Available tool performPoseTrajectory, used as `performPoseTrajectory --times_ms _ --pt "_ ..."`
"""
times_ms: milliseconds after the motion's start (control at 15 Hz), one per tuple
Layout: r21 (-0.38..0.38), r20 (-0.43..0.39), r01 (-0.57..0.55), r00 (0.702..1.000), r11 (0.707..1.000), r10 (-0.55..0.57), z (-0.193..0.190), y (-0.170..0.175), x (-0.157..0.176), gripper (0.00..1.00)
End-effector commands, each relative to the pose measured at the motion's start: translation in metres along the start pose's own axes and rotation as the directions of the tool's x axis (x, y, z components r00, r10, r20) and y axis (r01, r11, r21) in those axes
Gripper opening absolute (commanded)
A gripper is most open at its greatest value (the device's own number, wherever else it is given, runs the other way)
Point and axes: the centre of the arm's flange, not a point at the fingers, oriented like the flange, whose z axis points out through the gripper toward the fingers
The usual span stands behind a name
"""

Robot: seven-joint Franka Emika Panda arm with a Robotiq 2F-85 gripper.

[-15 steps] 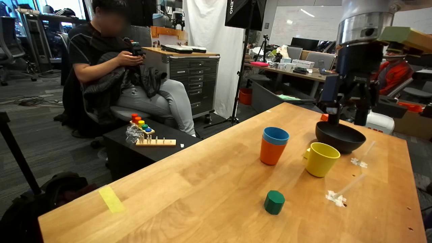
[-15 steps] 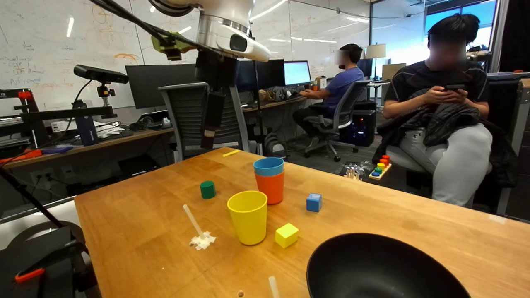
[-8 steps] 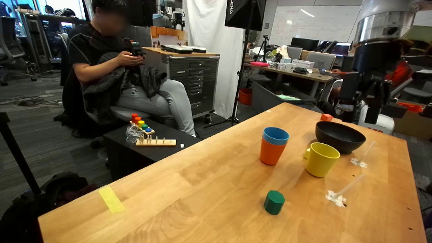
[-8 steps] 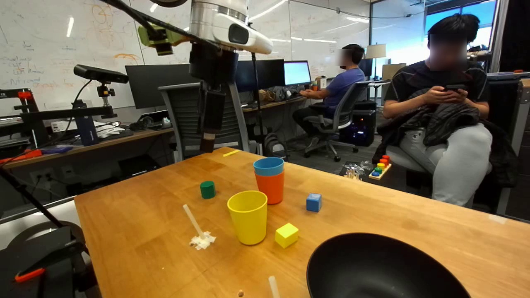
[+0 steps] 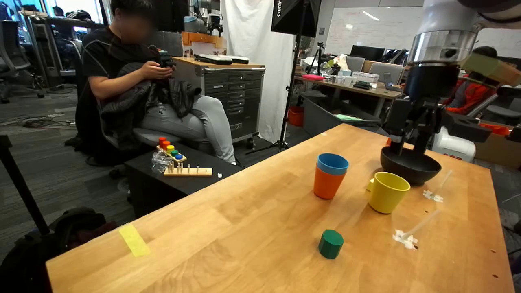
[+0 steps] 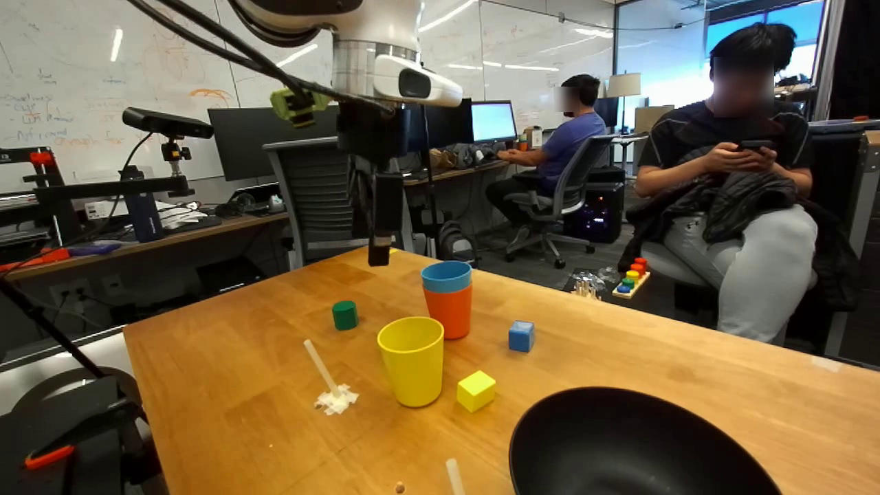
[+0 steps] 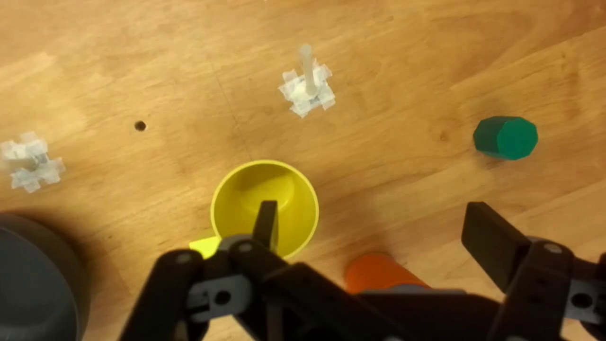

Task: Pick up the blue cup and put it in the orange cup, then pick up the yellow cup and put it in both

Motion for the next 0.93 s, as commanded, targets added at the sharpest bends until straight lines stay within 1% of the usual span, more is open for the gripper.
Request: performPoseTrajectory --times_ms 0,133,333,867 --pt "-0.017 -0.058 0.015 0.998 1.000 -0.016 0.016 -0.006 0.022 1.00" --pt "-0.021 -0.063 0.017 0.998 1.000 -0.019 0.027 -0.008 0.026 1.00" --pt "-0.034 -0.050 0.025 0.998 0.999 -0.027 0.045 -0.010 0.028 1.00" --pt "-0.049 -0.029 0.017 0.999 0.999 -0.018 0.063 -0.004 0.034 1.00"
